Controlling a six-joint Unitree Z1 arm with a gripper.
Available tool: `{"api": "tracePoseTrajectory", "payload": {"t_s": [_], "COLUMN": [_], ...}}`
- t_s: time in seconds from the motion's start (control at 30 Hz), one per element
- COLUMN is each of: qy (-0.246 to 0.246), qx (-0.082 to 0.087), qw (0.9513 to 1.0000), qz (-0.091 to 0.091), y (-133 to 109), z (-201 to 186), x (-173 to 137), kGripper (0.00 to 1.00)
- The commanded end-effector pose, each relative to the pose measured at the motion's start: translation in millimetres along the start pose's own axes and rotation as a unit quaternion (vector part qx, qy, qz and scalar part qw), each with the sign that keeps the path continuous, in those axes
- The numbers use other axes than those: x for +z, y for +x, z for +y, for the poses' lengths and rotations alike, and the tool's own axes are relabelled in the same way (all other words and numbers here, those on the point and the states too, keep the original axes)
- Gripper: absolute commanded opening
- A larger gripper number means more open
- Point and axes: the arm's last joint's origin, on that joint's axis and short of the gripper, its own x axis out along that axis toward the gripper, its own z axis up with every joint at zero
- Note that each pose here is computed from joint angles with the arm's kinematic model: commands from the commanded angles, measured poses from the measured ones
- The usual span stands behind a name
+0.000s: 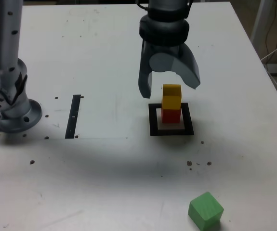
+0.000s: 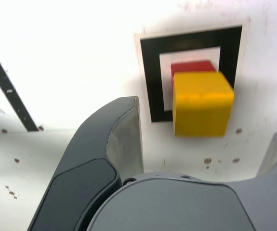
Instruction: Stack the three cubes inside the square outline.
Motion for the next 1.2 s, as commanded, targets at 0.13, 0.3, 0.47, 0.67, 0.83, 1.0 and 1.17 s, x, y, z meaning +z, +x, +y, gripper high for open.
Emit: {"api": "tracePoseTrajectory", "payload": {"t_s": [0.13, 0.3, 0.47, 0.67, 0.83, 1.0, 1.17], "qy": [0.011, 0.020, 0.028, 0.043, 0.055, 0.068, 0.083], "qx": [0.004, 0.005, 0.010, 0.013, 0.013, 0.011, 0.005], "qw": [0.9998, 0.9996, 0.9996, 0.9990, 0.9983, 0.9974, 0.9962], "qz": [-0.018, -0.019, -0.007, -0.008, -0.015, -0.022, -0.026], "y": [-18.8, -19.9, -16.3, -20.9, -29.1, -33.8, -35.1], "z": [-20.2, -41.9, -68.6, -101.9, -128.5, -152.5, -176.1], "x": [-3.6, 0.7, 4.1, 6.2, 6.0, 9.2, 14.6], "kGripper": [0.99, 0.99, 1.00, 1.00, 1.00, 1.00, 1.00]}}
